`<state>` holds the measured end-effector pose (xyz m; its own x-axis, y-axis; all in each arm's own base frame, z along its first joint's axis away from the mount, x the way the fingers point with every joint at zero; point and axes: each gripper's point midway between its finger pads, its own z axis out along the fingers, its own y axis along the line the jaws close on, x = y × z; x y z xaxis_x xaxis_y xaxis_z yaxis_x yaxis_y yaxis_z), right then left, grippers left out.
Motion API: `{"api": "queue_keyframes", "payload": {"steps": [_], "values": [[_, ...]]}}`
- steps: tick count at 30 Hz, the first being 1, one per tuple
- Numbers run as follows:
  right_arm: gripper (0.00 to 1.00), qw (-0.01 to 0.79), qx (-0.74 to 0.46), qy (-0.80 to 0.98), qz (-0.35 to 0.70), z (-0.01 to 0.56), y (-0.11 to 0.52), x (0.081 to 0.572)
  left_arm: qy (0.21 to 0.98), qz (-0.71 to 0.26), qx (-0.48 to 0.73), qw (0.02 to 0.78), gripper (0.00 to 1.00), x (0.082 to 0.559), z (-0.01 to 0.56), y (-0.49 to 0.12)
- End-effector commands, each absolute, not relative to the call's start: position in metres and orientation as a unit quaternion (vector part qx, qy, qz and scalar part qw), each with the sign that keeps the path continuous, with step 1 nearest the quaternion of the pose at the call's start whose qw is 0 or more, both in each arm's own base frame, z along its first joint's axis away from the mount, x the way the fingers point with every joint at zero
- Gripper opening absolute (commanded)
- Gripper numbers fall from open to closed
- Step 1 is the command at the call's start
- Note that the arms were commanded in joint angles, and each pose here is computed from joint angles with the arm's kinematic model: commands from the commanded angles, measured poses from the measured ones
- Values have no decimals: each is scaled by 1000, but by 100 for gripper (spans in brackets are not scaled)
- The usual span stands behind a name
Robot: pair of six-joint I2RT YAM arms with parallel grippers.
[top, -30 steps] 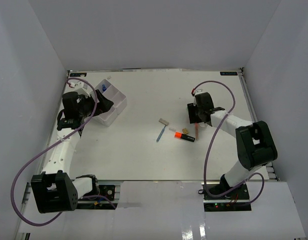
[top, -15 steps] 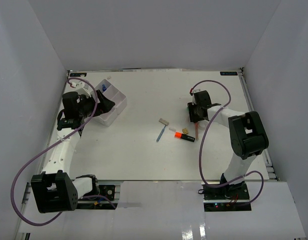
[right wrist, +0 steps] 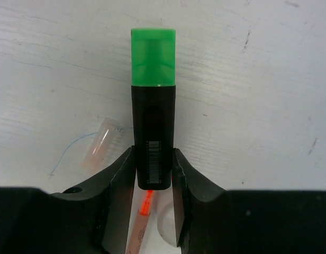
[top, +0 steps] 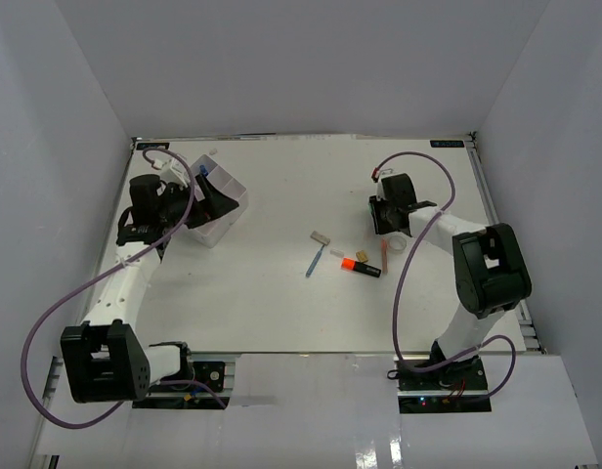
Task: Sort the stationery into containers
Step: Pick up the pen from the center of the board.
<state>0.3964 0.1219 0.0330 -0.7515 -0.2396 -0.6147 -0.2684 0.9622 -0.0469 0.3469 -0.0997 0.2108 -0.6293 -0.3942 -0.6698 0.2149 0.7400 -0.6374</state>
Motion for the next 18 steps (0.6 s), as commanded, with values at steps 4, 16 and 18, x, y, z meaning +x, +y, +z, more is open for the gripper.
{"api": "queue_keyframes", "payload": {"steps": [4,16,18], "values": [[13,484,-195,850,71,141,171,394,804,-422,11,419,98,328,259,-162],[14,602,-330,690,230,240,300,291,801,-428,25,418,96,319,282,-229],[14,607,-339,677,244,247,309,281,802,-422,23,422,93,321,283,-234]]}}
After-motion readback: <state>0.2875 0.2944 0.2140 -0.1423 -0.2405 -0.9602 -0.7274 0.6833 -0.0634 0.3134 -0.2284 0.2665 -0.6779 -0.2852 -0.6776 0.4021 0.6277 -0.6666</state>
